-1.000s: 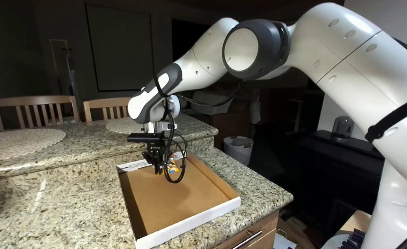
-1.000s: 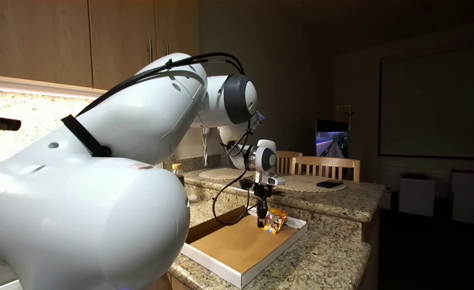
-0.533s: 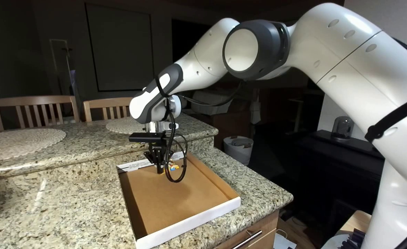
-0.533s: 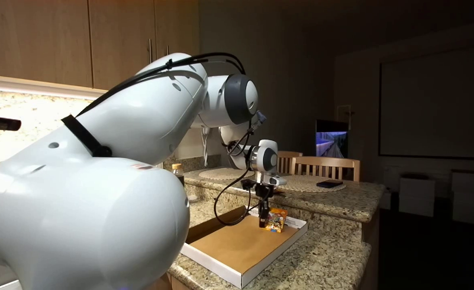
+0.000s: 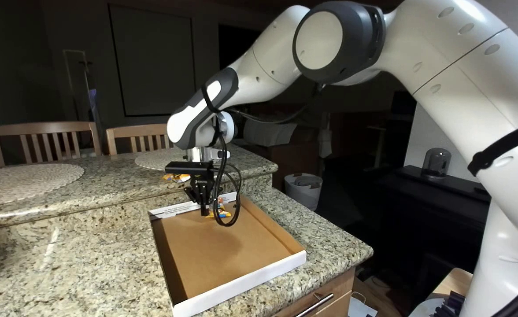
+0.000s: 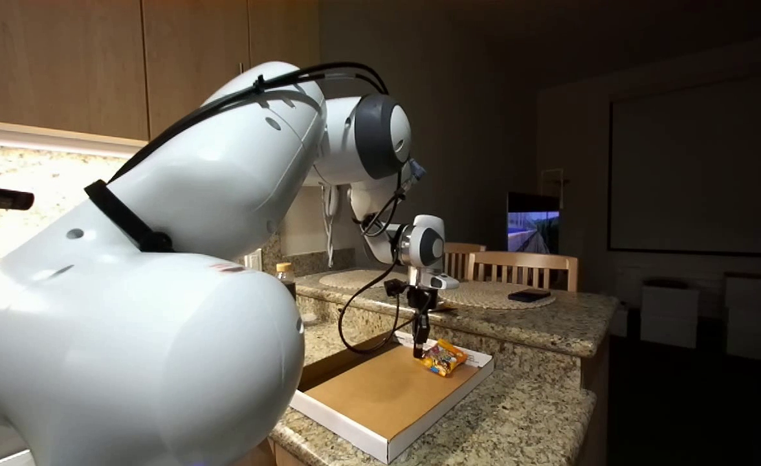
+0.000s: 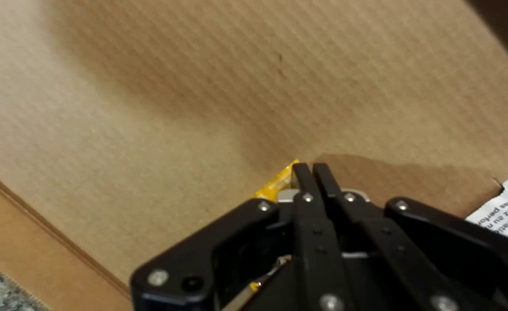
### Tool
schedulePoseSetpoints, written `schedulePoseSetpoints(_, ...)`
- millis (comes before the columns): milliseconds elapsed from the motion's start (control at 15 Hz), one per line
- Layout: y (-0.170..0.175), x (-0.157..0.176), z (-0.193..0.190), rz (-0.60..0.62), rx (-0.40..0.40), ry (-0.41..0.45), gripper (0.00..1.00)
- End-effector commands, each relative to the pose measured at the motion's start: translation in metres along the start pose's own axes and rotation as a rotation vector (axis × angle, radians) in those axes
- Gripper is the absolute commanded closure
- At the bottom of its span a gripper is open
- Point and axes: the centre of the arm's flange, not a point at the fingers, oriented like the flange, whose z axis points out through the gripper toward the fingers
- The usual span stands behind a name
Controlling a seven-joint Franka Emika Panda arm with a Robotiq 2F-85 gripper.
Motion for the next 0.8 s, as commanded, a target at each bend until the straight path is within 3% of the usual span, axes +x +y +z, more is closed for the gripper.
schedulePoseSetpoints(0,0.047,-0.023,-0.028,0.022,0.032,-0.023,0.95)
schedulePoseSetpoints(333,0.071,-0.032,-0.06,0.033,0.067,-0.019,0.95)
schedulePoseSetpoints(533,0.071,-0.026,-0.057,0.06,0.044,-0.016,0.95)
schedulePoseSetpoints(600,0.072,-0.02,-0.052,0.088,0.033,-0.002,0.7)
schedulePoseSetpoints(733,0.081,0.0,-0.04,0.171,0.007,-0.03,0.63)
